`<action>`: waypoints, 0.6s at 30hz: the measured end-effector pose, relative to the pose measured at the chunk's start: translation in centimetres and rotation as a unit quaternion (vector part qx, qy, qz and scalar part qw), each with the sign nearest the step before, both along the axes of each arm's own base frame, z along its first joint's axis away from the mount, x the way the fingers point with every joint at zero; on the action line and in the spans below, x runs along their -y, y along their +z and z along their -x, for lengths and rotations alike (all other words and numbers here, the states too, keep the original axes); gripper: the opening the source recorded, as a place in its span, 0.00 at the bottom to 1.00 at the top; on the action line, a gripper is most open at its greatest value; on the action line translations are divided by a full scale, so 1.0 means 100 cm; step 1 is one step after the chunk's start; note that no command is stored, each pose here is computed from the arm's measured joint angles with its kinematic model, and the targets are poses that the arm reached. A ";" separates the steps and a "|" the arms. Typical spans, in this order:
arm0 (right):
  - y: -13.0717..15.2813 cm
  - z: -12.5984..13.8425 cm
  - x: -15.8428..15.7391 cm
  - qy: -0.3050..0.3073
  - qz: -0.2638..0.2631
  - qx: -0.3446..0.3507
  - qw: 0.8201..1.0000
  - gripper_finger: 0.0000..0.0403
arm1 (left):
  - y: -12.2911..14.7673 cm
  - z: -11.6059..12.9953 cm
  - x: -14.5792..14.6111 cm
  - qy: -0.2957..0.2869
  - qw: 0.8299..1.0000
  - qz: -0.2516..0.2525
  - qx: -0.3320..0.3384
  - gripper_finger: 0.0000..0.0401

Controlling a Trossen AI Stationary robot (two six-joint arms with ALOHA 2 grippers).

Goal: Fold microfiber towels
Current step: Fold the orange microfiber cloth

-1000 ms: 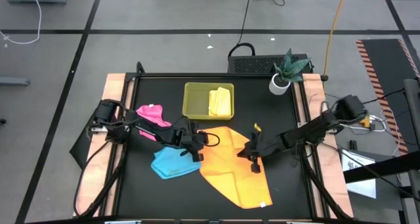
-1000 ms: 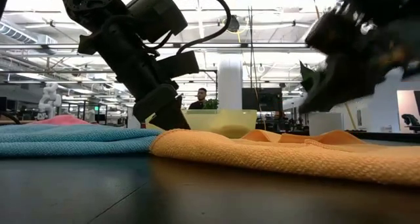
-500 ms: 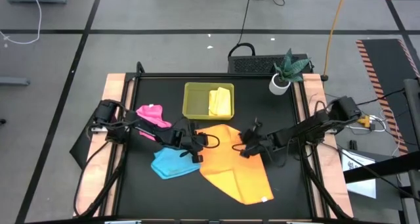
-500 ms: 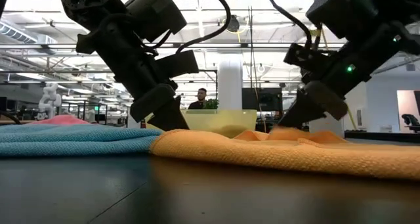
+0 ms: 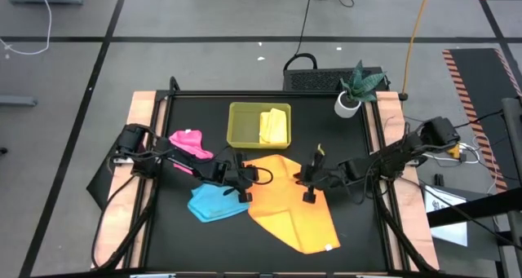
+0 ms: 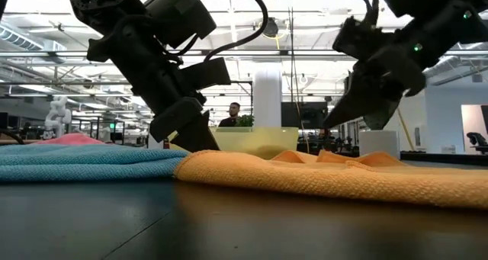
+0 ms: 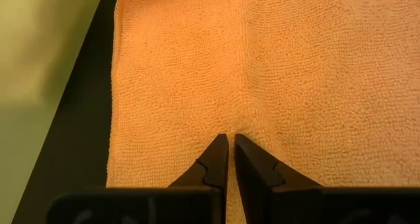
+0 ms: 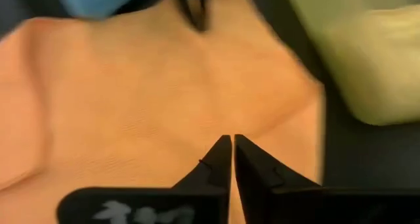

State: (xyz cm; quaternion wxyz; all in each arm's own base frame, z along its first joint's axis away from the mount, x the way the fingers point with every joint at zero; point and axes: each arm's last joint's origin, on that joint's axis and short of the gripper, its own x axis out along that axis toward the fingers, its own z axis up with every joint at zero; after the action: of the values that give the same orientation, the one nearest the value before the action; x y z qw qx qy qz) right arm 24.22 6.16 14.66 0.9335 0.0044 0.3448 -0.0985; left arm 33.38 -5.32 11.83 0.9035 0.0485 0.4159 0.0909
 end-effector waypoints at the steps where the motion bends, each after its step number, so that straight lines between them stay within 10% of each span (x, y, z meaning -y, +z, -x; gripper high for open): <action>1: -0.001 -0.001 -0.001 0.011 -0.005 -0.002 1.000 0.05 | 0.000 0.000 0.000 0.000 1.000 0.000 0.000 0.08; 11: -0.025 -0.006 0.002 0.051 0.035 -0.058 0.996 0.24 | 0.000 0.000 0.000 0.000 1.000 0.000 0.000 0.08; 18: -0.029 -0.011 0.015 0.035 0.043 -0.062 0.997 0.08 | 0.000 0.000 0.000 0.000 1.000 0.000 0.000 0.08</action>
State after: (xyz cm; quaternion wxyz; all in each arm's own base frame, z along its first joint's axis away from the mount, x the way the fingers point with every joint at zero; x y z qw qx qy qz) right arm 25.30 4.63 11.80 0.9126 -0.0542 0.3971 -0.0810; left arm 33.38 -5.32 11.83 0.9036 0.0480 0.4158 0.0911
